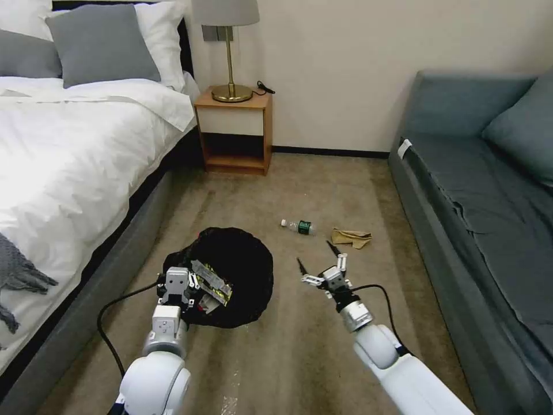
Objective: Pick up the trash bin, then pick up the garbage on the floor and place it into the trash bin.
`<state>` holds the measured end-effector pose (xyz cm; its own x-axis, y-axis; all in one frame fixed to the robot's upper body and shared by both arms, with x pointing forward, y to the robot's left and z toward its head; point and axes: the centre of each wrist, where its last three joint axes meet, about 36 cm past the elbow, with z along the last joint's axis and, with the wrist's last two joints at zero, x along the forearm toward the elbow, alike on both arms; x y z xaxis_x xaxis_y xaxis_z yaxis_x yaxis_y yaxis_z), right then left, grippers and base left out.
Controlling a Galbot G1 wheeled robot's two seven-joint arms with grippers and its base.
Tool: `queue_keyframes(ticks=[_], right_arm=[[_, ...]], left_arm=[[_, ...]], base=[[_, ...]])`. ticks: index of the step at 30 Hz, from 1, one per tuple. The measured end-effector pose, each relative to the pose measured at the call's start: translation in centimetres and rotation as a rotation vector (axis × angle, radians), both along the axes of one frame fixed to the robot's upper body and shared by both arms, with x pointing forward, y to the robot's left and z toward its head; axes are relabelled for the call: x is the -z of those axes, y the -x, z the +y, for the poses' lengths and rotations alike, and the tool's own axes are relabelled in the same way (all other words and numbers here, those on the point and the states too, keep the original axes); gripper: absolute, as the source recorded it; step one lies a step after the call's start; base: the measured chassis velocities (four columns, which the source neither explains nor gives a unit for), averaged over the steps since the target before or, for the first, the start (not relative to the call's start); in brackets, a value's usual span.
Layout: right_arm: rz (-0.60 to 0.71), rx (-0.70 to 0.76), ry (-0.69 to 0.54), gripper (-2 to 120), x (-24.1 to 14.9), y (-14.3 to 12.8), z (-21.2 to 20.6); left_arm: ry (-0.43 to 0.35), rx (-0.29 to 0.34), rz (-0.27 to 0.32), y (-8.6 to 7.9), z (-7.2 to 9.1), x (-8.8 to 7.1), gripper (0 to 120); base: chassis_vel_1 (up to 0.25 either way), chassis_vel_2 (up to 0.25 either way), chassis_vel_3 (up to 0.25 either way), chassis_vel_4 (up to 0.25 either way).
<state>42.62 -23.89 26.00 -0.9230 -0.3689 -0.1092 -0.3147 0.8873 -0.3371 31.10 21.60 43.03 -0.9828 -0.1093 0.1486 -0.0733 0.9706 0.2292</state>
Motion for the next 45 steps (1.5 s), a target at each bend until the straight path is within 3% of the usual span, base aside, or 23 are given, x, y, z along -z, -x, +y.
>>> queue_keyframes(ticks=[7,12,23,27,45], right_arm=[[0.058,0.098,0.040,100,1.4,0.5,-5.1],[0.075,0.130,0.016,100,2.8,1.0,-6.6],[0.208,0.258,0.041,100,12.9,4.5,-11.3],[0.265,0.279,0.061,100,14.5,5.9,-12.4],[0.295,0.260,0.033,100,15.7,6.7,-11.6]], left_arm=[[-0.003,-0.017,-0.012,0.4,0.3,-0.5,3],[-0.003,-0.023,-0.011,0.5,0.4,-0.4,3],[-0.002,-0.030,0.003,0.0,0.4,0.4,3],[-0.006,-0.030,0.010,-0.2,0.6,0.6,3],[-0.007,-0.028,0.021,-0.1,0.7,1.3,3]], base=[[0.000,0.000,0.000,0.000],[0.000,0.000,0.000,0.000],[0.000,0.000,0.000,0.000],[0.000,0.000,0.000,0.000],[0.000,0.000,0.000,0.000]])
